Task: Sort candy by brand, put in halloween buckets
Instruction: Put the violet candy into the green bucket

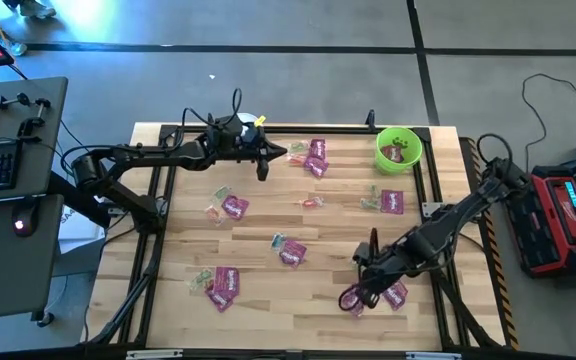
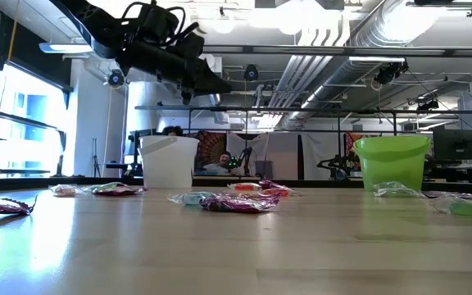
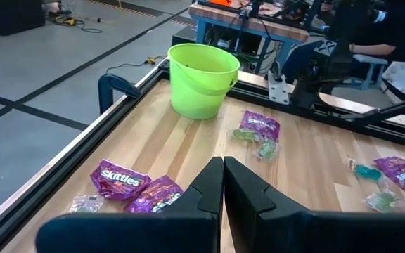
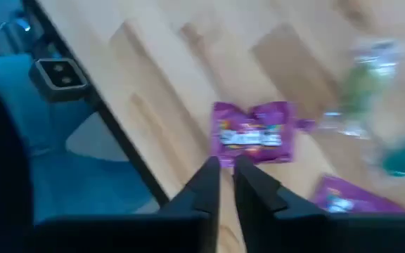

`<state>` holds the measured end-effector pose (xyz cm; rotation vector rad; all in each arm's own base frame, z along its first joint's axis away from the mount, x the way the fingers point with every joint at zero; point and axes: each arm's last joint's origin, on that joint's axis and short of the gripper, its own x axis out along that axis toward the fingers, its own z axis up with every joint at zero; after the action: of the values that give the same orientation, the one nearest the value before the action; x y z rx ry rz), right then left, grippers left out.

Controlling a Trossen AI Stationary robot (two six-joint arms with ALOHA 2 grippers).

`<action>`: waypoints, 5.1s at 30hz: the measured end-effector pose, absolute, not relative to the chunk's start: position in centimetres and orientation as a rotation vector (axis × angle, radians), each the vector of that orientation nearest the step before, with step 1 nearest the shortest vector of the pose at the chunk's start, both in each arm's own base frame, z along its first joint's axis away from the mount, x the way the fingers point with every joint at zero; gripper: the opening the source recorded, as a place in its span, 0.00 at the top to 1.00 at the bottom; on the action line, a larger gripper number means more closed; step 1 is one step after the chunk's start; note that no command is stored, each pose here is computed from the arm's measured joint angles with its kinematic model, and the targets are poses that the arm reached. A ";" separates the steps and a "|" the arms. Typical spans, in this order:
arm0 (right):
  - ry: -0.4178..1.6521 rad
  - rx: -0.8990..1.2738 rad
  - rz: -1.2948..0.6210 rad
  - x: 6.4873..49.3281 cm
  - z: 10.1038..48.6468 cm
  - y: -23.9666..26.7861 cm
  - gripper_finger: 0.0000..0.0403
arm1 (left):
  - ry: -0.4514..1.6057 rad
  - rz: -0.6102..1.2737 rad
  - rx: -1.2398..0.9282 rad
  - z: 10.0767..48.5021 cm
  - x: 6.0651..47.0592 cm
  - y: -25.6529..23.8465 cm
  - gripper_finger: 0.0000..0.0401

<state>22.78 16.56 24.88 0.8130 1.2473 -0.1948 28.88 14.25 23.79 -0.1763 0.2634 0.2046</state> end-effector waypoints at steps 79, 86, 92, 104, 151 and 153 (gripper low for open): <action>1.029 0.587 -0.918 30.9 35.2 7.5 0.98 | 0.274 0.137 -0.191 23.7 28.9 14.0 0.99; 0.828 0.582 -1.239 28.6 37.9 -3.6 1.00 | 0.266 0.136 -0.189 23.8 28.9 14.0 0.99; 0.828 0.577 -1.471 25.3 37.7 -11.0 1.00 | 0.253 0.139 -0.182 23.9 28.9 14.1 0.99; 0.940 0.862 -1.599 19.9 31.2 -18.5 1.00 | 0.253 0.162 -0.177 23.9 28.9 14.1 0.99; 0.802 0.557 -1.023 21.1 31.2 -14.9 0.97 | 0.322 0.176 -0.201 23.6 28.3 14.4 0.99; 0.747 0.543 -0.991 21.3 31.0 -13.8 0.99 | 0.324 0.173 -0.186 23.8 28.1 14.3 0.99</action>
<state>21.34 -13.83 30.99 0.5432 0.7473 -0.9912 28.06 14.25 23.83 -0.1861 0.3237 0.1730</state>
